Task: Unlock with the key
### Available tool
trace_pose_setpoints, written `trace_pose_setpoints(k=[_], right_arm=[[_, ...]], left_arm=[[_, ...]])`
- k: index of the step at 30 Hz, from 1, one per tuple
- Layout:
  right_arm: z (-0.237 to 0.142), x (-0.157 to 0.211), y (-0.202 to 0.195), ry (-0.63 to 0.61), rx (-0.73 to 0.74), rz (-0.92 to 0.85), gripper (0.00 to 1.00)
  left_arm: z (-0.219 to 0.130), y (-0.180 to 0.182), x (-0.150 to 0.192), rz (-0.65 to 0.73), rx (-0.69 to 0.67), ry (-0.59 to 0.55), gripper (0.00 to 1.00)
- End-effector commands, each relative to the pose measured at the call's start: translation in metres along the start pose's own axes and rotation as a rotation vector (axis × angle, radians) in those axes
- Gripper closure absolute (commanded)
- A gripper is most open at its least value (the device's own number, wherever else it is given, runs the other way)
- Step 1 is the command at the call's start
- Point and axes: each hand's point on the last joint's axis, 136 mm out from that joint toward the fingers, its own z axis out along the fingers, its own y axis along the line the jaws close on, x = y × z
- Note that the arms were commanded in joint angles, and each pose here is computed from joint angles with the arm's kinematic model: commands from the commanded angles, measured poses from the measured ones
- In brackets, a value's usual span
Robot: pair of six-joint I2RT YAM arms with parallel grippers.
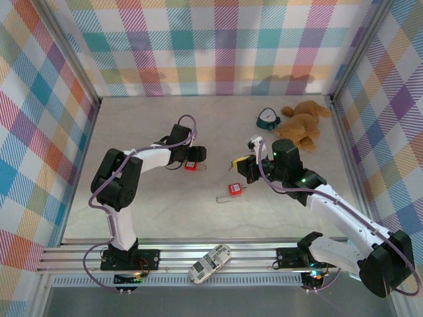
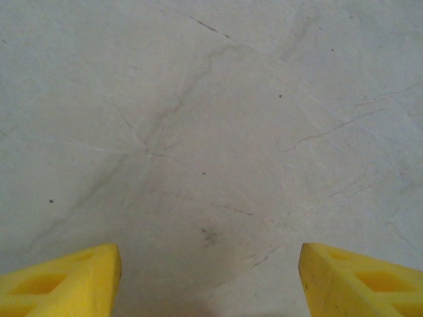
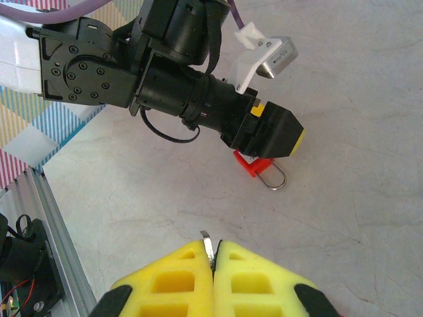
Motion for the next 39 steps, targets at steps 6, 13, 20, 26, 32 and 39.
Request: trace_pose_setpoints(k=[6,13,20,26,32,39], right_arm=[[-0.005,0.001,0.003,-0.004,-0.003,-0.003,0.97],[-0.007,0.002,0.005,-0.008,-0.008,-0.001,0.97],[-0.005,0.005,0.007,-0.003,-0.027,0.005,0.97],[-0.003,0.001,0.007,-0.009,-0.027,0.002,0.97],[-0.003,-0.002,0.006,-0.012,-0.016,-0.002,0.97],[-0.002,0.001,0.002,-0.008,0.004,-0.004,0.97]], left_arm=[[-0.009,-0.008,0.02,-0.049,0.074,0.043,0.32],[-0.025,-0.009,0.034,-0.079,0.094,0.028,0.33],[-0.036,-0.012,0.07,-0.141,0.156,0.052,0.34],[-0.048,-0.033,0.084,-0.164,0.2,0.033,0.37],[-0.052,-0.028,0.097,-0.136,0.024,0.061,0.38],[-0.062,0.005,0.079,-0.121,-0.246,0.068,0.37]])
